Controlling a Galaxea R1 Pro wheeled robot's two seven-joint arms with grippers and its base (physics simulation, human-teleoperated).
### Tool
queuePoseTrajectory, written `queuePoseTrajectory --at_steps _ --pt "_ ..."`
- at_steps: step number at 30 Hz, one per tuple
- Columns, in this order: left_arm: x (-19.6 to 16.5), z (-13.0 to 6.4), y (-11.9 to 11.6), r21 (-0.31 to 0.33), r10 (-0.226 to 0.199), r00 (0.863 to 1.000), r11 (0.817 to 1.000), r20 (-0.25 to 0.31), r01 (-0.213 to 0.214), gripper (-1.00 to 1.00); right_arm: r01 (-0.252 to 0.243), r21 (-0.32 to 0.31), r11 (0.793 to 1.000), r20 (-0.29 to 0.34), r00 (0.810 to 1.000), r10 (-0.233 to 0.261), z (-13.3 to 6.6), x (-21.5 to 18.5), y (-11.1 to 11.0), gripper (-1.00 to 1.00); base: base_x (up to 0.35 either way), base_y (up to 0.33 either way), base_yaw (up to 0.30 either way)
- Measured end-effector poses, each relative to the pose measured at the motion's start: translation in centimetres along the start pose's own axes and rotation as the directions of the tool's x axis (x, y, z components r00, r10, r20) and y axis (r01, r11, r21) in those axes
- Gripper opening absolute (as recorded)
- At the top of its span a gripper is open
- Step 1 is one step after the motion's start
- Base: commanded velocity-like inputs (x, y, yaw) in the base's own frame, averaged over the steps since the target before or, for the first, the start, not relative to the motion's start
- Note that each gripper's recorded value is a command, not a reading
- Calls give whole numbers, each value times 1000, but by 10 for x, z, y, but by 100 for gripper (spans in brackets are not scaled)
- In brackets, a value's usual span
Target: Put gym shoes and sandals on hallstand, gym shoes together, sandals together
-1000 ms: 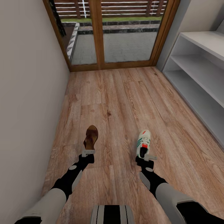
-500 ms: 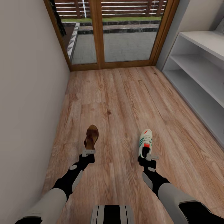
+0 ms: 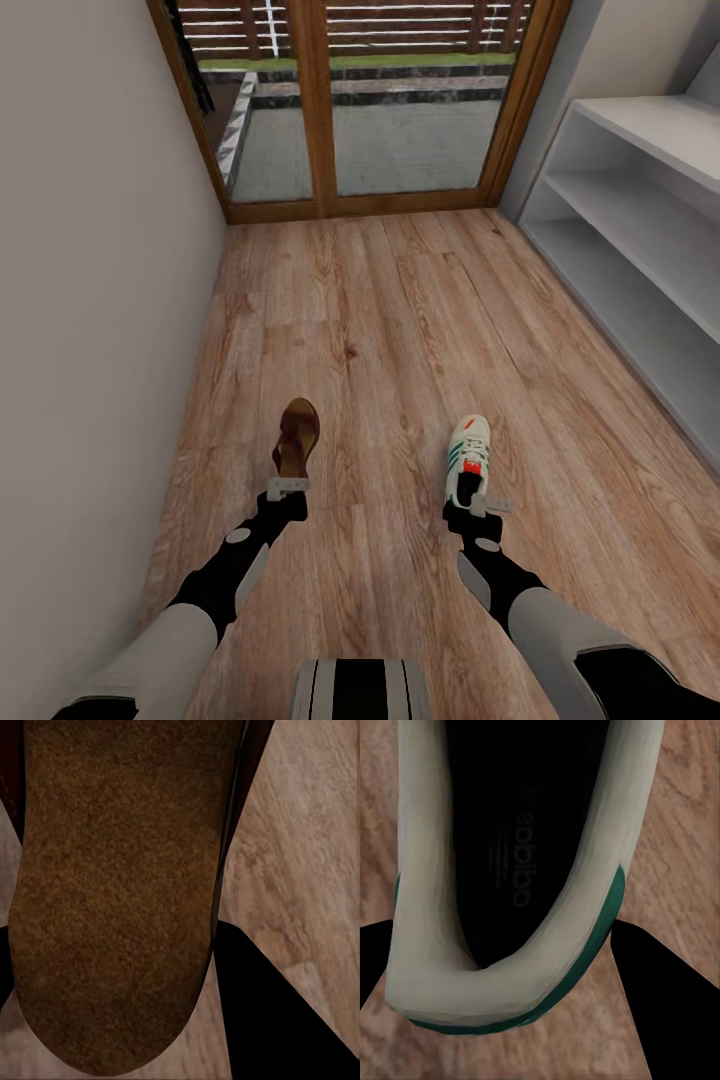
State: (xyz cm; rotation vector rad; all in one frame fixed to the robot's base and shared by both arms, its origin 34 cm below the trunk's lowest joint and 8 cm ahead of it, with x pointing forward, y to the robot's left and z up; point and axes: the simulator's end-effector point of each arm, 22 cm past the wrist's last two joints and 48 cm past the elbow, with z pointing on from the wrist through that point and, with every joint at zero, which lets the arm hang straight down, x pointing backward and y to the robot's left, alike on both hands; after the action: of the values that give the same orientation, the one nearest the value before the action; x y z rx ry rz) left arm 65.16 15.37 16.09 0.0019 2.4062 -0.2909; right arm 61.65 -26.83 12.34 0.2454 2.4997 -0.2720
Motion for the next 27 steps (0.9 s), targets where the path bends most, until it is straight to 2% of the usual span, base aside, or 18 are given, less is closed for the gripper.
queuePoseTrajectory --at_steps 12,27 --pt "-4 1 -6 8 -4 1000 1000 9 4 -100 0 0 1000 0 1000 0 0 0 0 -100 -2 0 0" --pt "-43 -14 -14 14 8 998 1000 69 -9 -100 -14 -8 1000 59 998 15 -16 -38 0 -100 0 0 0"
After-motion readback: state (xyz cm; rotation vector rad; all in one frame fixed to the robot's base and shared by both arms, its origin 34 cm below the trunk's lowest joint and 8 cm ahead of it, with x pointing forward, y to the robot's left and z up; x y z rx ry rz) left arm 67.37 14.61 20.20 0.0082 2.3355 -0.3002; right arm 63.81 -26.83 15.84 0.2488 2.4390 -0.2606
